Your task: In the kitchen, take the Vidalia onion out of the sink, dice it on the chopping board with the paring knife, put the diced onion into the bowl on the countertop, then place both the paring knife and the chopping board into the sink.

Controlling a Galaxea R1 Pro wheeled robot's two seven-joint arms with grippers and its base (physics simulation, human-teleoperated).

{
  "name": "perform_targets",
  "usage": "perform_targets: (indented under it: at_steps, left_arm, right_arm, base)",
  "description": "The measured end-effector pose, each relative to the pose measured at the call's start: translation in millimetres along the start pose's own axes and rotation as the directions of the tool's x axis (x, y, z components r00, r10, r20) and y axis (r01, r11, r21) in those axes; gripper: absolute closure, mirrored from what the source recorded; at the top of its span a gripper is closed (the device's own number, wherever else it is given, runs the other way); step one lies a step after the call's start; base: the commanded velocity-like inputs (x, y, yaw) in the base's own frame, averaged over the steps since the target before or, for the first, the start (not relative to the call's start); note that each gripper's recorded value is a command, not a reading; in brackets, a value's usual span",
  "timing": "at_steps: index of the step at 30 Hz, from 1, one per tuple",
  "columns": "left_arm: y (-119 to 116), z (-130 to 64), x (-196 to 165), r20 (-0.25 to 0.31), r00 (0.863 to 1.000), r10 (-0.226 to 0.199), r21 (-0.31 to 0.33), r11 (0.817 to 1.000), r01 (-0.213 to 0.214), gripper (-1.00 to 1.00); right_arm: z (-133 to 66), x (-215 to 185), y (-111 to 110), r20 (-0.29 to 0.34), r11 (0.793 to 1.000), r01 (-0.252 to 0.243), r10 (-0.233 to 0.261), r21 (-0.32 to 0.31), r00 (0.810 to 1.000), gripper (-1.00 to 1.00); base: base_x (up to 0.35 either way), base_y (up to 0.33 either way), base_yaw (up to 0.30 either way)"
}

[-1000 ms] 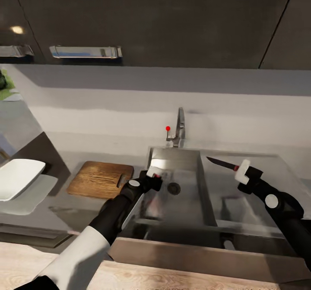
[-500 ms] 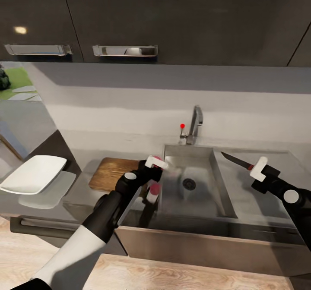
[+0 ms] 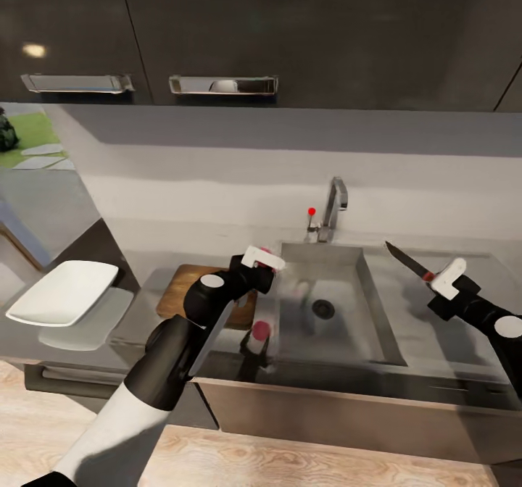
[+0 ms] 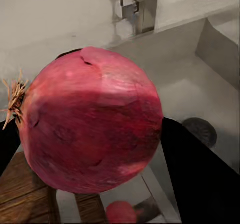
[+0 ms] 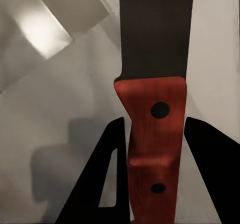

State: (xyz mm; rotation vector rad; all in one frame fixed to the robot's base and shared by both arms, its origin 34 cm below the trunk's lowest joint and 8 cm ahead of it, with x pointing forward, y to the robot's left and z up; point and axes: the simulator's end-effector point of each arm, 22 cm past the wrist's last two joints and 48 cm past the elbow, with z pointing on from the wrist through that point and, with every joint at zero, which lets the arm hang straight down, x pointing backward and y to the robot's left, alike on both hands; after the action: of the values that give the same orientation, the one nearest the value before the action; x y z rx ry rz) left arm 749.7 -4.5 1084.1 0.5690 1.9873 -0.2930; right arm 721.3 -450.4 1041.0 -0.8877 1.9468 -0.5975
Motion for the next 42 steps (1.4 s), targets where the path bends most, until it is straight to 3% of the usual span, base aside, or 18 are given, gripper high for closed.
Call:
perform_targets:
  at_steps: [6,12,28,32,42]
  left_arm:
    - [12.0,2.3,19.1,-0.046,0.999,0.012,-0.013,1.0,-0.012,1.0]
    - [0.7,2.1,15.5,-0.039,0.999,0.007,0.023,1.0,-0.006,1.0]
    - [2.3,3.4,19.7,-0.048,0.999,0.004,0.022,1.0,-0.003,1.0]
    - [2.4,3.8,21.2,-0.052,0.999,0.003,0.022,1.0,-0.002,1.0]
    - [1.5,4.9,22.9,-0.056,0.998,0.003,0.024,1.0,-0.002,1.0]
  right_arm:
    - [-2.8,-2.1,-5.2,0.023,0.999,-0.048,0.048,-0.001,0.999,1.0]
    - [-3.0,-2.7,-5.4,0.026,0.999,-0.05,0.05,0.0,0.998,1.0]
    - [-2.7,-3.5,-4.8,0.027,0.999,-0.048,0.048,0.0,0.998,1.0]
    - [-0.3,-9.8,6.9,0.035,0.999,-0.034,0.034,-0.023,0.999,1.0]
    - [1.0,-12.2,11.6,0.037,0.999,-0.027,0.028,-0.032,0.999,1.0]
  base:
    - [0.0,0.144,0.0]
    - [0.0,0.287,0.0]
    - [0.005,0.167,0.0]
    - [0.173,0.226,0.0]
    - [0.172,0.126,0.0]
